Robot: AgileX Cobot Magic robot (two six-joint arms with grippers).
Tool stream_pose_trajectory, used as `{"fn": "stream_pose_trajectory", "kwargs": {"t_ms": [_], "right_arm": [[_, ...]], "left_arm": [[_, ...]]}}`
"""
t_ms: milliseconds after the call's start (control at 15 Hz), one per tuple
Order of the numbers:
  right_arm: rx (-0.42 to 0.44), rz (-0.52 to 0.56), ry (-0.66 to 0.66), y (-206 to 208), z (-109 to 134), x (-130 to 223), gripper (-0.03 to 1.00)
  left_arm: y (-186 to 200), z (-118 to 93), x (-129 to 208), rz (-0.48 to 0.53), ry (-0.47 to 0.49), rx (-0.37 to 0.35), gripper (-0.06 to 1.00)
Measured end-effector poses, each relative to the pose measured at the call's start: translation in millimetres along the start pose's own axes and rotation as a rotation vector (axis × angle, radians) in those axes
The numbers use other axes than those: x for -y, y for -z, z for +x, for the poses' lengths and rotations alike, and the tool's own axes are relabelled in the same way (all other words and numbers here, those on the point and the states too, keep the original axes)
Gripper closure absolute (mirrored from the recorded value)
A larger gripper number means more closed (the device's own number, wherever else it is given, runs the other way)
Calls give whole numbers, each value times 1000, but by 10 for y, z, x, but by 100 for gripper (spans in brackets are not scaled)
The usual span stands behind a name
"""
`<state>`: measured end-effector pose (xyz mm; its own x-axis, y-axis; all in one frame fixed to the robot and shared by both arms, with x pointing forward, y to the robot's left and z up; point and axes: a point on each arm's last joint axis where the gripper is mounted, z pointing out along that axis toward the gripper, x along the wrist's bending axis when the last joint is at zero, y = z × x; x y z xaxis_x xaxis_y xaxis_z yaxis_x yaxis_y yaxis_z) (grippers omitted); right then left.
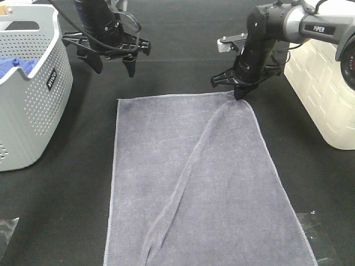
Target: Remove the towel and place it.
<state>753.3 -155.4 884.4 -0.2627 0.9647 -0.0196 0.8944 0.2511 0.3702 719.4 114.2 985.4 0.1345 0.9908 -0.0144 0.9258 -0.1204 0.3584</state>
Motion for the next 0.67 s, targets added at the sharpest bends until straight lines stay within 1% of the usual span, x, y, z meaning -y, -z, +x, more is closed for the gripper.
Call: {"fn": "stream_pose_trajectory", "kwargs": {"t_ms": [67, 133, 200, 267, 333, 533, 600, 667], "right_arm": [[1, 7, -1, 54, -2, -30, 97], [1, 7, -1, 54, -2, -30, 97], [4, 2, 1, 112, -6, -71, 97], [5, -9, 1, 188, -9, -126, 97], [5, -9, 1, 188, -9, -126, 97], [6, -7, 1, 192, -9, -126, 97], [6, -7, 1, 192, -9, -126, 97], [6, -7, 1, 192, -9, -126, 97]], "left_arm": [[0, 14, -4, -4, -7, -15, 26], [0, 14, -4, -4, -7, -15, 26], [-9, 36, -9, -9, -19, -40, 26], [-124, 85, 2, 5, -28, -77, 26], [-124, 85, 2, 5, -28, -77, 26], [-403, 126, 55, 51, -5, -75, 26], [-489, 119, 67, 52, 0, -73, 27], [-606, 113, 92, 62, 2, -70, 30]]}}
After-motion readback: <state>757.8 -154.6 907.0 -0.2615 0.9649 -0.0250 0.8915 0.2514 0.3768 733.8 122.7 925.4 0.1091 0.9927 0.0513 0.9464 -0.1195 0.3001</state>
